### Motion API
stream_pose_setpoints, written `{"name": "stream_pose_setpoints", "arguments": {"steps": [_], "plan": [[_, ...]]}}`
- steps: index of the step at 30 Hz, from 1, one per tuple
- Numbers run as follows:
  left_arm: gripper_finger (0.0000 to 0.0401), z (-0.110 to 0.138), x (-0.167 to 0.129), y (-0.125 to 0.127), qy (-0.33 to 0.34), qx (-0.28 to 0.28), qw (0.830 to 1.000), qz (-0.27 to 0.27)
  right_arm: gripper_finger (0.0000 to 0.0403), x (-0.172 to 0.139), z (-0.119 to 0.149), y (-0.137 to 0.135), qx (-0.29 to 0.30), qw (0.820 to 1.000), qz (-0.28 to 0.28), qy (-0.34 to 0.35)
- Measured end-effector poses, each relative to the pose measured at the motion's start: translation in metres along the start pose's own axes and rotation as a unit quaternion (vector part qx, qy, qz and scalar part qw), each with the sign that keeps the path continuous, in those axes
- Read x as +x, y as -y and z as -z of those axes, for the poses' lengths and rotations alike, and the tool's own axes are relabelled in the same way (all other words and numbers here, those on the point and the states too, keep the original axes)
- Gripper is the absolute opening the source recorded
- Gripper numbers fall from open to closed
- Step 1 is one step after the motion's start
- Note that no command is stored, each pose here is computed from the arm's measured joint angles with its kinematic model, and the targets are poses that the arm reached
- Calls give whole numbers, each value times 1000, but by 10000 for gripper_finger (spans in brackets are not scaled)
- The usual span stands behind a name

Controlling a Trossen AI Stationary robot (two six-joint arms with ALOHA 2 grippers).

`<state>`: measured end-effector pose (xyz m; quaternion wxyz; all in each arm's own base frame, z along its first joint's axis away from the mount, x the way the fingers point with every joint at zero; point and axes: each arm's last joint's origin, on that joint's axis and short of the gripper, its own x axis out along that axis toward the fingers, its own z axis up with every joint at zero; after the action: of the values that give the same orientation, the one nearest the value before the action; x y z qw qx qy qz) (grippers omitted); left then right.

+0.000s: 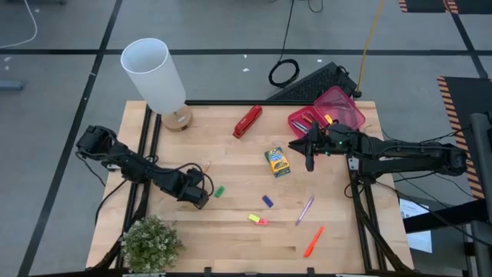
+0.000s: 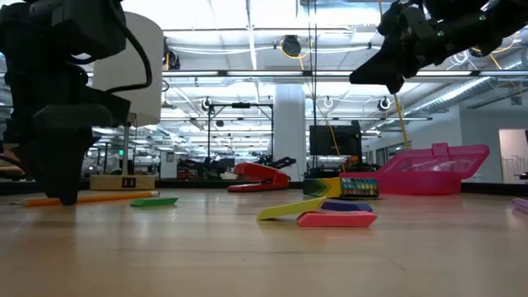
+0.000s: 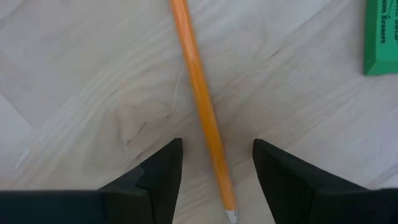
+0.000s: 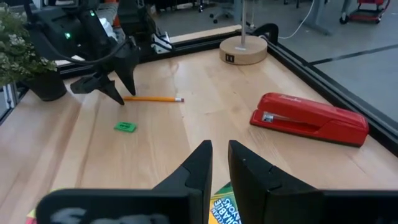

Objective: Pack school essentials
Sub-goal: Put the orange pencil into the pink supply box

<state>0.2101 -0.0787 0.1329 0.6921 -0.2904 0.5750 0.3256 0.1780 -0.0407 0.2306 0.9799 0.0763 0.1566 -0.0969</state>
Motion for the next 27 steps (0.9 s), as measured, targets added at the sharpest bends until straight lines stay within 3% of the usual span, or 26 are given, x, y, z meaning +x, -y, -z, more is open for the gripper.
{"name": "stream_pose_setpoints", "arguments": {"steps": [4,12,27], "plan": [[191,0,0,0,0,0,1000,-1,48,0,-1,0,0,1000,-1,8],[116,0,1,0,0,3,1000,0,48,0,-2,0,0,1000,-1,8],[30,0,1,-1,8,66,998,-6,48,0,-2,0,0,1000,-1,8]]}}
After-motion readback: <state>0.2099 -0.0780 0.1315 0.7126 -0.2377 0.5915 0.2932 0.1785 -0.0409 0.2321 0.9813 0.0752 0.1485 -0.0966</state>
